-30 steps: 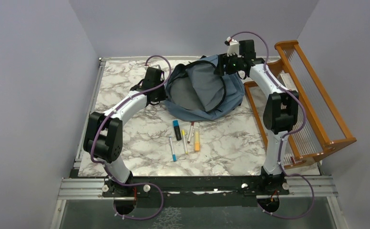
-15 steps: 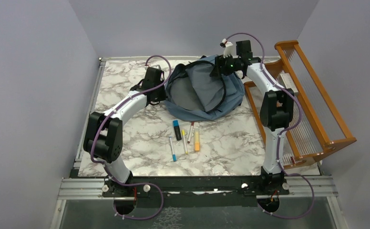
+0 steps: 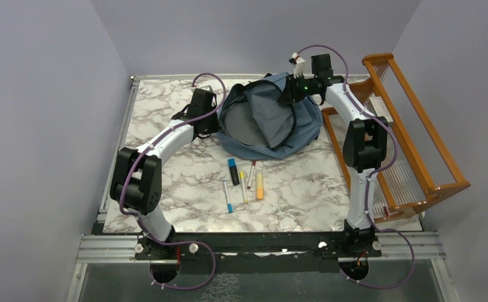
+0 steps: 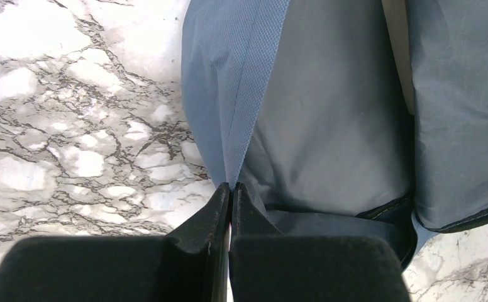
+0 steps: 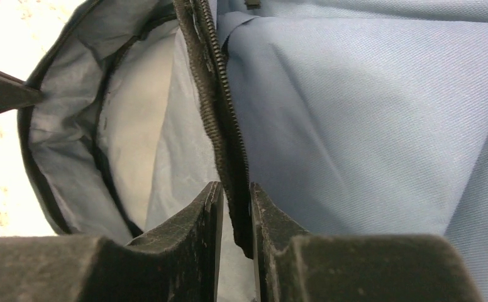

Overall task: Pack the student bag
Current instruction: Adjust the student bag at the center of the board.

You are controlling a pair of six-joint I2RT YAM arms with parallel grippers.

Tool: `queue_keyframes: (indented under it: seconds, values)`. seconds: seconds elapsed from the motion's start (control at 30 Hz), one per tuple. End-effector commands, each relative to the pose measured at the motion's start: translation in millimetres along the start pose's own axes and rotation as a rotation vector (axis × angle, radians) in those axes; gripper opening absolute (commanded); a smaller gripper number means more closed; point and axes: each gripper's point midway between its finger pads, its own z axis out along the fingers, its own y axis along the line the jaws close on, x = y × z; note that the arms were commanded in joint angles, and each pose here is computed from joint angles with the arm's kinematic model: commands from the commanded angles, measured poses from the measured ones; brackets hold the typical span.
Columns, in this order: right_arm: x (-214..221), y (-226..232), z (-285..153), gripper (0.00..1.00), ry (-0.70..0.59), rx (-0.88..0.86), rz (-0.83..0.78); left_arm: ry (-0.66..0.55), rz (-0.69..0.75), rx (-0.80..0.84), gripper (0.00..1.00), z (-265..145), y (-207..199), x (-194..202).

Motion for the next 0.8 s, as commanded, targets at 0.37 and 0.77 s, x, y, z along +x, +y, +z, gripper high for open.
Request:
queue_keyframes:
  seconds: [0.37,0.77]
  values:
    - [-79.2,79.3,-53.7,0.01,-0.167,-0.065,-0.088,0.022,0.003,0.046,0.00,-4.6,-5.0,6.1]
    - [-120.9,80.5,-76.1,0.01,-0.210,0.238,-0.234,0.015,0.010,0.045,0.00,-7.5,-3.7,5.3]
